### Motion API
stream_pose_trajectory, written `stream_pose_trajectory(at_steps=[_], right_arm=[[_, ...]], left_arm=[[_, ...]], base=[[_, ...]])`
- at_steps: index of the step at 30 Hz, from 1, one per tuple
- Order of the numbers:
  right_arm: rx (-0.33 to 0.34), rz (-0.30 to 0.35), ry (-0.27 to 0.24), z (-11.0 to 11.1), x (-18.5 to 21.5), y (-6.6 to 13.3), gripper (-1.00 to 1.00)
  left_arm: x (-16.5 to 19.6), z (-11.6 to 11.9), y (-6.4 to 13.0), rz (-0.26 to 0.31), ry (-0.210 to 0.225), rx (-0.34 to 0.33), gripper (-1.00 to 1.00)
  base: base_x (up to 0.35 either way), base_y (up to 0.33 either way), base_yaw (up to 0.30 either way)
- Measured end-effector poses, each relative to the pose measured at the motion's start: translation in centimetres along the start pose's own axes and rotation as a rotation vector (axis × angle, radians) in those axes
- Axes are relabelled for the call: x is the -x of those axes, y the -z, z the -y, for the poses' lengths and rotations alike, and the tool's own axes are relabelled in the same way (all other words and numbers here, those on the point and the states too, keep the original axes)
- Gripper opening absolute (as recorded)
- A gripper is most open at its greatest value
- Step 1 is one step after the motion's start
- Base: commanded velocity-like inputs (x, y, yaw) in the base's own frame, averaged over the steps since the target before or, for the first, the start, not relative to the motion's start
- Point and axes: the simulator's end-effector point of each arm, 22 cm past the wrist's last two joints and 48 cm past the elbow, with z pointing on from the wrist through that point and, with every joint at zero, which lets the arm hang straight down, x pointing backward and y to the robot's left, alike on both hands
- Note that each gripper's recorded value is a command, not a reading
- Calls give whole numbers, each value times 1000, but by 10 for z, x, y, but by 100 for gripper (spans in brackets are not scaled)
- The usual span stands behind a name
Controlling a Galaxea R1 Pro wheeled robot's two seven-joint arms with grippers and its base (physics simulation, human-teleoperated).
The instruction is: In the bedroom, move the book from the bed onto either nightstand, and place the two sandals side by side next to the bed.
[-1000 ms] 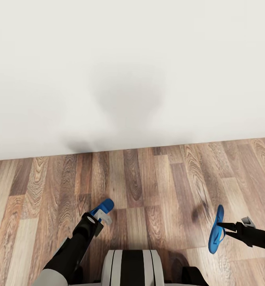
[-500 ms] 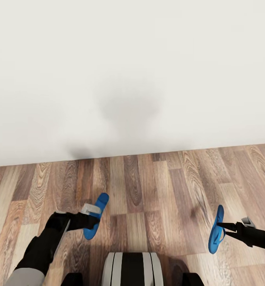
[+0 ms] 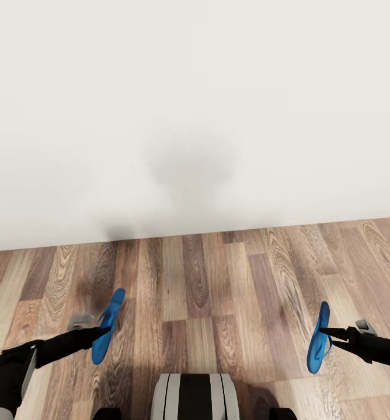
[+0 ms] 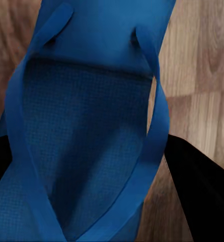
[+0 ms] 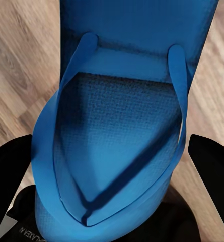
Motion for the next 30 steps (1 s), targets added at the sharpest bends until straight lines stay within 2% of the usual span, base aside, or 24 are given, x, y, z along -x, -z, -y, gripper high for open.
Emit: stream_pose_trajectory(at_steps=[1,4,12,20,30], right_arm=[[-1,0,1,0,0,0,-100],[-3,-1,2,1,0,0,-100],[8,10,9,-5,3,3,-100],[25,36,32,-18,10,13,-100],[24,38,36,-18,11,13,-100]], left_arm=[[-2,-2,3,25,-2,-18,-100],[-5,-2,5,48,-2,-39,-100],[-33,0,0,18,68,-66,-100],[-24,8,6,39,58,-76,-100],[-24,8,6,40,57,-76,-100]], base=[[0,0,0],[0,0,0],[0,0,0],[0,0,0],[0,0,0]])
